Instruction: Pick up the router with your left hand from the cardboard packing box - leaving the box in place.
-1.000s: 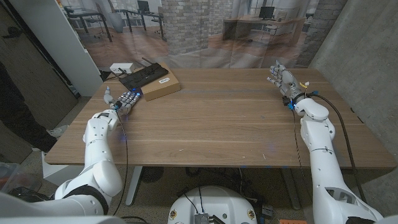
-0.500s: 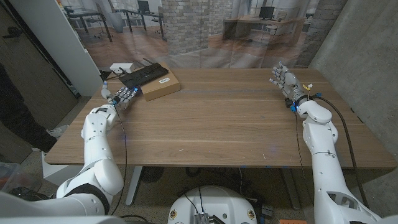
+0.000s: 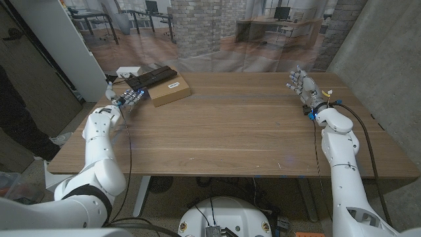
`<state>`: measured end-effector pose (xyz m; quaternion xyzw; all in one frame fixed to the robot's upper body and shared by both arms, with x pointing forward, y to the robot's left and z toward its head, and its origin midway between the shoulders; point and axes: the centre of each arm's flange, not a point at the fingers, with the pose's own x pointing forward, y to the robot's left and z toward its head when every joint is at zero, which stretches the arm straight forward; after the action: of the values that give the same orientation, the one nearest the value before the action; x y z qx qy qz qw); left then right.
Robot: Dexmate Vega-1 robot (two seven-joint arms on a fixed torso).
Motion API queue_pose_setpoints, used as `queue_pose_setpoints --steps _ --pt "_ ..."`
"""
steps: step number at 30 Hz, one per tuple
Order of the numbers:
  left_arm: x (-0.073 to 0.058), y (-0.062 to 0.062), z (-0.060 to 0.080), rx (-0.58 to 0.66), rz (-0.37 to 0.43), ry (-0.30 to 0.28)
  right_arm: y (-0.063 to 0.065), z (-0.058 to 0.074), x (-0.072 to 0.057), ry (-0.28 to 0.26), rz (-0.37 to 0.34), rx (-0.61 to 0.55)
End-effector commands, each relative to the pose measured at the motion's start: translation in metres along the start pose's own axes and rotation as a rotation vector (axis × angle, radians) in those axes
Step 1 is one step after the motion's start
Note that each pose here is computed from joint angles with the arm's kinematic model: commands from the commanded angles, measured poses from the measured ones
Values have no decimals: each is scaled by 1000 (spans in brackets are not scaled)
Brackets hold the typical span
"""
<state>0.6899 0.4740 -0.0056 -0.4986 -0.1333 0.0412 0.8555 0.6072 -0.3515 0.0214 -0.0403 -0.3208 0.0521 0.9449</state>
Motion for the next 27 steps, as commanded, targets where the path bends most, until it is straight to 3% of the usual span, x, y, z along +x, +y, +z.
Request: queue_pose_setpoints --steps 1,7,21,27 --pt "17 14 -8 24 75 51 4 7 1 -28 0 -10" --pt "25 12 -8 23 84 58 5 6 1 -21 -1 -10" --pt "42 -21 7 66 76 38 -1 0 -4 -15 -15 -3" --pt "46 -30 11 98 128 76 -4 0 -4 -19 -18 -3"
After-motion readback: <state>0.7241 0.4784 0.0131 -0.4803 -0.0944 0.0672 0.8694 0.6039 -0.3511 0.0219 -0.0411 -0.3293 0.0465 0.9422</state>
